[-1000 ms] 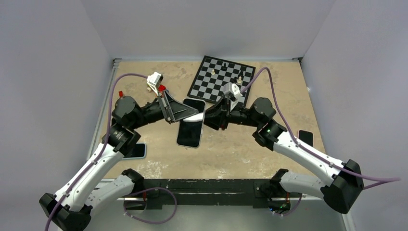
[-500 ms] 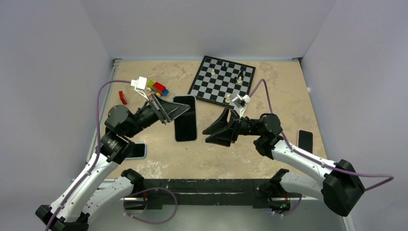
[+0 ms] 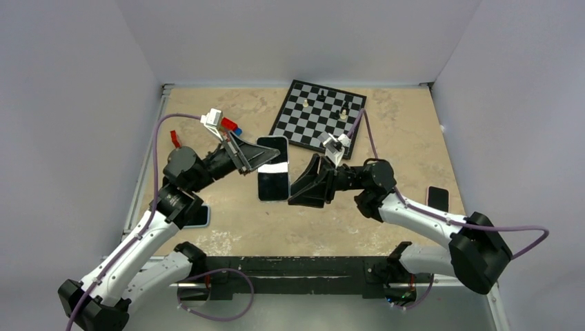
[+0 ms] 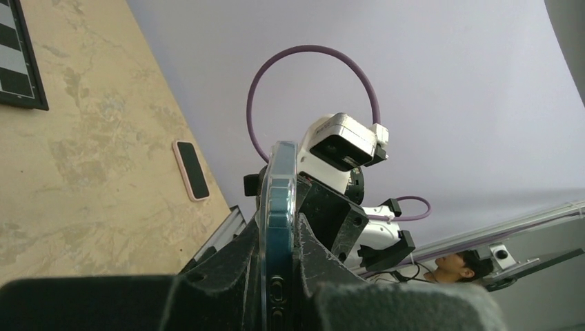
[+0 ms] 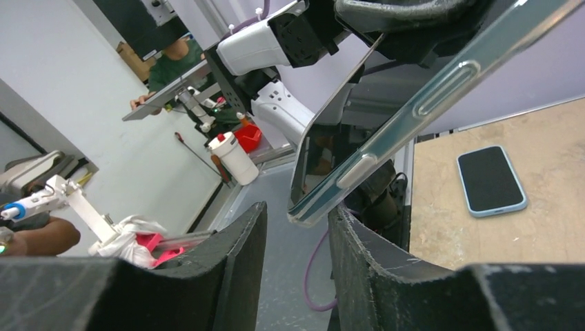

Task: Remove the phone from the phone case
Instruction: Remove the phone case from the phone.

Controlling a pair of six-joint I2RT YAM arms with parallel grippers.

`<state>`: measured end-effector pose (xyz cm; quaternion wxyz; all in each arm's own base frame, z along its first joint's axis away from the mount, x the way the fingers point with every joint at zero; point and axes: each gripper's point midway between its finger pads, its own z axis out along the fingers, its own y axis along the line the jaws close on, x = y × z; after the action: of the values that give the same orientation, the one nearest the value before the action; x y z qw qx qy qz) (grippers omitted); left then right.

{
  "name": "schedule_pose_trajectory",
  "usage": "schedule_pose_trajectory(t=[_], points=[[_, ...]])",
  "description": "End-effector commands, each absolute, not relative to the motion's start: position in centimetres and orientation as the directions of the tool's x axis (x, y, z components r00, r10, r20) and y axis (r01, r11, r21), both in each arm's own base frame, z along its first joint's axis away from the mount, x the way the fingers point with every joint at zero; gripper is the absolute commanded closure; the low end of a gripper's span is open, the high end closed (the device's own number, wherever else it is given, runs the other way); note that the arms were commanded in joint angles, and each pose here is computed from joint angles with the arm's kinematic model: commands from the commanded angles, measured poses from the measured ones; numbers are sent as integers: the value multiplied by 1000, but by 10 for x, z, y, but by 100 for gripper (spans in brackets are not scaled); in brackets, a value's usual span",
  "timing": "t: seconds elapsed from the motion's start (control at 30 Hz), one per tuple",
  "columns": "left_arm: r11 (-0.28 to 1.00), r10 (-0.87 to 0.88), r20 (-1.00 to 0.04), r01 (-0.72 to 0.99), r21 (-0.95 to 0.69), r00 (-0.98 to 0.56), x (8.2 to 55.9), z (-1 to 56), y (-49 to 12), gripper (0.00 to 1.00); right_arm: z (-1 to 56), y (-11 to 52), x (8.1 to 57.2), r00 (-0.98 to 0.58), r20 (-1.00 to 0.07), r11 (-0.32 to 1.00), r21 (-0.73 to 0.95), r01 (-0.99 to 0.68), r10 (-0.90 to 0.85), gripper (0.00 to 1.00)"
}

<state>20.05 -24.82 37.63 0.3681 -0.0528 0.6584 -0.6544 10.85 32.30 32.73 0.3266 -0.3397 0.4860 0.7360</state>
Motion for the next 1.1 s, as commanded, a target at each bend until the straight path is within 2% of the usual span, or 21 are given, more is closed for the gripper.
schedule_pose_trajectory(t=[0.0,0.1,0.23,0.37,0.53,0.6,0.77,0.83,0.93,1.03,1.07], points=[[25,-561,-418,490,-872,-715,188,412,-247,100,358,322,97,-480,-855,-390,382,-838,194,61],[22,-559,-415,488,-873,-718,188,413,-247,100,357,324,96,-473,-861,-399,373,-838,188,70],[8,-550,-408,484,-875,-729,186,414,-248,100,353,326,92,-467,-866,-417,363,-833,179,73],[-2,-536,-384,455,-890,-752,185,411,-251,100,350,330,92,-471,-866,-431,364,-826,170,83],[-28,-519,-321,391,-920,-792,186,403,-254,100,349,330,86,-448,-876,-462,327,-825,180,77],[-37,-508,-286,353,-935,-813,186,397,-256,100,349,332,87,-443,-878,-461,322,-827,181,76],[-37,-505,-272,336,-941,-819,187,391,-256,100,350,334,87,-437,-881,-470,314,-825,178,76],[-43,-503,-263,328,-944,-823,186,391,-256,100,351,335,87,-430,-884,-468,306,-829,184,81],[-65,-478,-207,269,-961,-853,184,389,-259,100,352,336,86,-388,-897,-457,261,-850,211,98],[-76,-433,-133,183,-980,-892,179,385,-262,100,353,344,100,-324,-913,-363,223,-905,247,100],[-76,-420,-119,165,-983,-900,178,383,-263,100,359,347,108,-255,-926,-302,167,-938,280,100]])
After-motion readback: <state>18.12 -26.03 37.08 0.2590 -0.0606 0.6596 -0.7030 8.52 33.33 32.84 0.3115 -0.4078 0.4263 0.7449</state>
